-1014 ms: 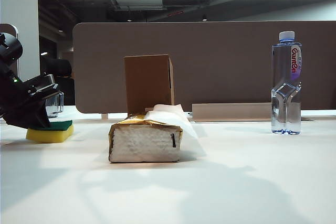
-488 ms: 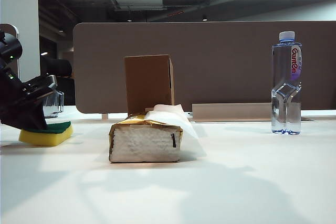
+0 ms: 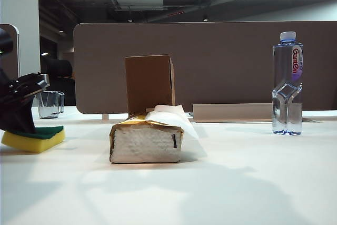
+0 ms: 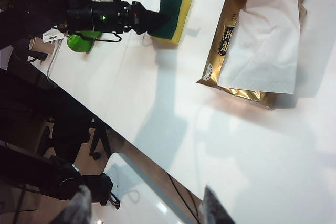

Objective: Move the sponge from left to right to wipe the table, avoiding obstacles on the table, and finally reaching the bottle of mineral water.

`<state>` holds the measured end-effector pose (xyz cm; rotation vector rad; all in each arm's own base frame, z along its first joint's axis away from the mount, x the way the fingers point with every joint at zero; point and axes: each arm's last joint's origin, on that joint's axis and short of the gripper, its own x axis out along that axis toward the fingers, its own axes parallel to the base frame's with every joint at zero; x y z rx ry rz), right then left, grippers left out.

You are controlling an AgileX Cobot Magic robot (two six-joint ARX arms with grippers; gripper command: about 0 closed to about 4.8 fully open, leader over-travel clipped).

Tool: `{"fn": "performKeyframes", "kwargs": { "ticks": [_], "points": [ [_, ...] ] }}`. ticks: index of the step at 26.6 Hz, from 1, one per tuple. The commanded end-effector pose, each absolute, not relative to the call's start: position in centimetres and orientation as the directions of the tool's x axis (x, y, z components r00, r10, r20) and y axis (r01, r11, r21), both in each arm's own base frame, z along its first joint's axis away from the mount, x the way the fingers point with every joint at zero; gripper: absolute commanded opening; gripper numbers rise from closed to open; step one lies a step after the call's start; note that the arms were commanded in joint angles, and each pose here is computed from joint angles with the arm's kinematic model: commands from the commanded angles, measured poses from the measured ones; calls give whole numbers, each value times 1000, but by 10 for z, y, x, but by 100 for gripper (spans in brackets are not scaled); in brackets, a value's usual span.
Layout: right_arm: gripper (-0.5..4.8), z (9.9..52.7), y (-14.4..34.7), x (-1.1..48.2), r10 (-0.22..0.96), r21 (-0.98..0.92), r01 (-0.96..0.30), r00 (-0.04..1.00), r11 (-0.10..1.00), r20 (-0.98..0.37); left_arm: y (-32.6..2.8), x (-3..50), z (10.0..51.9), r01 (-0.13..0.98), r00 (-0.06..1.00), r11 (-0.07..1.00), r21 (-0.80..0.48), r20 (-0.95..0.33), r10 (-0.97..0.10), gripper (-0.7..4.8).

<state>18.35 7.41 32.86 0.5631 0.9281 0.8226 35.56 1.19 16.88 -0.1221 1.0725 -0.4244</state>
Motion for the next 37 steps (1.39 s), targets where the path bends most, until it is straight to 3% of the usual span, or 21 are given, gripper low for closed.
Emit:
{"fn": "performKeyframes", "kwargs": {
  "ticks": [1,17,28,37],
  "points": [
    [270,332,74,183,823,726,-394,347,564,-451,11,341,160,253,349,916,-312,-853,-387,-6],
    [269,332,75,183,835,733,-404,330,547,-440,9,300,139,220,268,914,-341,-879,-393,-6],
    [269,332,75,183,835,733,-404,330,547,-441,7,273,141,225,286,915,-336,-875,-391,-6],
    [260,336,73,177,837,728,-417,336,544,-432,4,228,120,140,258,919,-369,-882,-394,-6]
  ]
}}
